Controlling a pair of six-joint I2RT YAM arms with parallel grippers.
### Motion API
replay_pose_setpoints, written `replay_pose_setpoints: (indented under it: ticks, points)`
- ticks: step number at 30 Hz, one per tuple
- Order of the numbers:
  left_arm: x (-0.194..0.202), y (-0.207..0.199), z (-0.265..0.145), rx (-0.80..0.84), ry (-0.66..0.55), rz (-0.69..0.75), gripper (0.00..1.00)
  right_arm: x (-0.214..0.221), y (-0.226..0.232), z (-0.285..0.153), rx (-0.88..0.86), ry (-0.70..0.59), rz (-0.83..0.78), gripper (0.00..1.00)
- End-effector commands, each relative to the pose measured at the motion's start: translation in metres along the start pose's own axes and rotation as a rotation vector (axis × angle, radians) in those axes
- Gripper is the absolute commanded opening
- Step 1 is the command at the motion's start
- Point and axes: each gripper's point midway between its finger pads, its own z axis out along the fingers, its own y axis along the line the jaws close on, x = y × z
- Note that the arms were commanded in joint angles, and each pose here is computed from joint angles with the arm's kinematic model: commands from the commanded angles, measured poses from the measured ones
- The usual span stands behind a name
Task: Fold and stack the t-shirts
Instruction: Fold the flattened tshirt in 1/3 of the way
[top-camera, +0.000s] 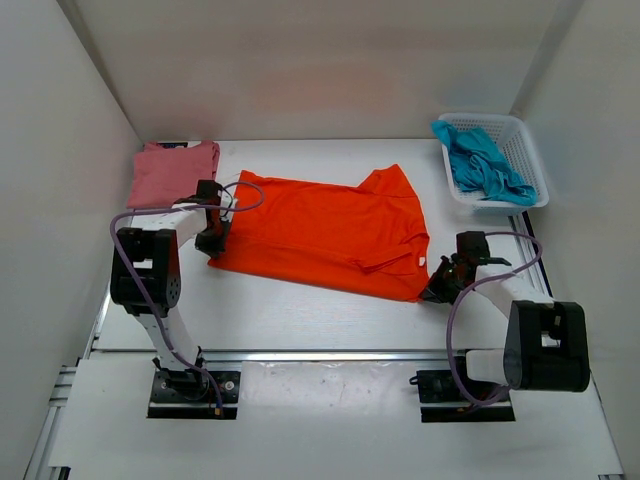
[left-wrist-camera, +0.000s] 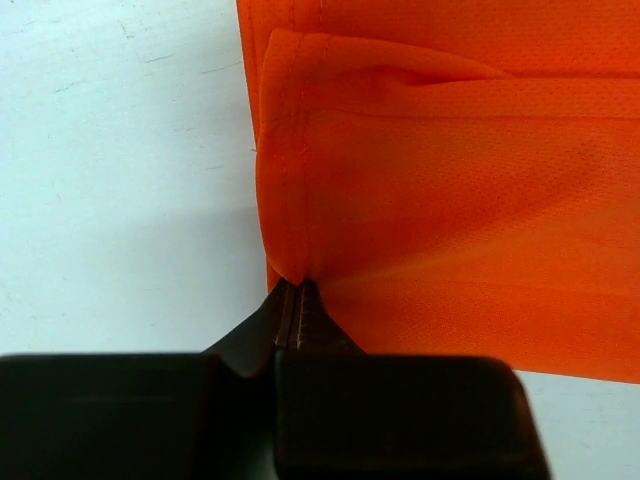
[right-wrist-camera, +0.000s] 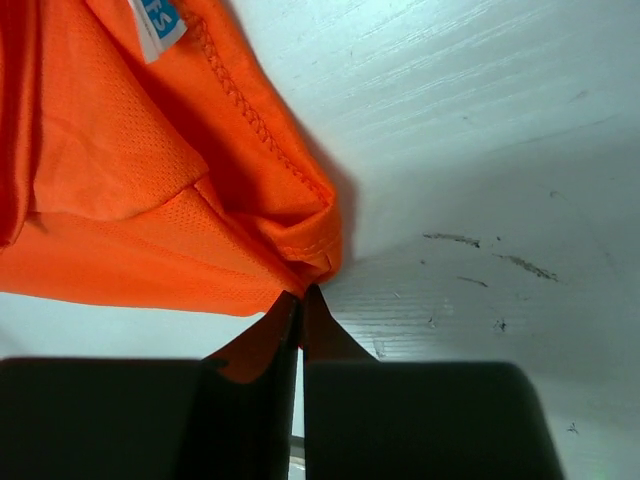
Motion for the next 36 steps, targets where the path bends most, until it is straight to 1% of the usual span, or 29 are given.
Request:
replay_pose_setpoints:
  ticks: [1, 3, 4, 6, 7, 10, 11, 16, 19, 21, 22, 23, 24, 25, 26, 27, 28, 29, 30, 31, 33, 36]
  points:
    - [0.011, -0.005, -0.002, 0.031, 0.038, -0.003, 0.0, 0.0, -0.003, -0.006, 0.009, -0.008, -0.012, 0.0]
    - [0.019, 0.001, -0.011, 0.016, 0.045, 0.008, 0.0, 0.001, -0.002, -0.011, 0.014, 0.005, -0.017, 0.0]
    - [0.027, 0.005, -0.012, -0.004, 0.064, 0.026, 0.0, 0.005, -0.005, -0.014, 0.034, 0.023, -0.011, 0.0]
    - [0.043, 0.012, -0.027, -0.044, 0.088, 0.063, 0.0, 0.017, -0.006, -0.02, 0.036, 0.074, -0.008, 0.0]
    - [0.054, 0.013, -0.03, -0.055, 0.114, 0.112, 0.0, 0.022, -0.012, -0.023, 0.04, 0.098, 0.031, 0.0]
    - [0.086, 0.013, -0.048, -0.06, 0.164, 0.15, 0.0, 0.044, -0.016, -0.028, 0.044, 0.164, 0.06, 0.0]
    - [0.097, 0.01, -0.047, -0.058, 0.193, 0.167, 0.0, 0.054, -0.021, -0.03, 0.065, 0.186, 0.081, 0.0]
    - [0.138, 0.008, -0.053, -0.067, 0.284, 0.179, 0.0, 0.075, -0.028, -0.033, 0.082, 0.245, 0.101, 0.0]
    - [0.149, 0.005, -0.055, -0.061, 0.303, 0.171, 0.01, 0.076, -0.03, -0.035, 0.099, 0.249, 0.105, 0.03]
    - [0.154, 0.002, -0.056, -0.056, 0.317, 0.172, 0.05, 0.076, -0.033, -0.037, 0.11, 0.25, 0.111, 0.08]
    - [0.154, 0.004, -0.058, -0.063, 0.314, 0.164, 0.09, 0.078, -0.035, -0.038, 0.118, 0.254, 0.119, 0.11]
    - [0.154, 0.005, -0.058, -0.062, 0.307, 0.16, 0.15, 0.079, -0.037, -0.039, 0.121, 0.251, 0.128, 0.17]
    - [0.154, 0.005, -0.059, -0.067, 0.306, 0.152, 0.18, 0.08, -0.038, -0.039, 0.129, 0.249, 0.127, 0.24]
    - [0.154, 0.006, -0.061, -0.071, 0.304, 0.149, 0.29, 0.081, -0.039, -0.04, 0.136, 0.243, 0.125, 0.27]
    - [0.159, 0.006, -0.063, -0.071, 0.321, 0.154, 0.39, 0.077, -0.036, -0.042, 0.13, 0.226, 0.117, 0.32]
    - [0.155, 0.008, -0.065, -0.082, 0.305, 0.146, 0.48, 0.077, -0.039, -0.043, 0.145, 0.224, 0.111, 0.36]
    - [0.155, 0.008, -0.066, -0.085, 0.308, 0.135, 0.51, 0.072, -0.034, -0.048, 0.135, 0.208, 0.094, 0.37]
    - [0.155, 0.011, -0.069, -0.092, 0.309, 0.115, 0.56, 0.06, -0.028, -0.051, 0.123, 0.17, 0.061, 0.38]
    - [0.144, 0.016, -0.073, -0.113, 0.276, 0.104, 0.59, 0.058, -0.021, -0.054, 0.114, 0.163, 0.028, 0.39]
    - [0.138, 0.02, -0.077, -0.125, 0.258, 0.098, 0.6, 0.041, -0.009, -0.061, 0.101, 0.116, -0.013, 0.39]
    - [0.1, 0.035, -0.092, -0.161, 0.145, 0.04, 0.6, 0.008, 0.028, -0.076, 0.057, 0.03, -0.124, 0.4]
    - [0.042, 0.048, -0.112, -0.164, -0.016, 0.002, 0.6, -0.039, 0.072, -0.09, 0.014, -0.073, -0.259, 0.41]
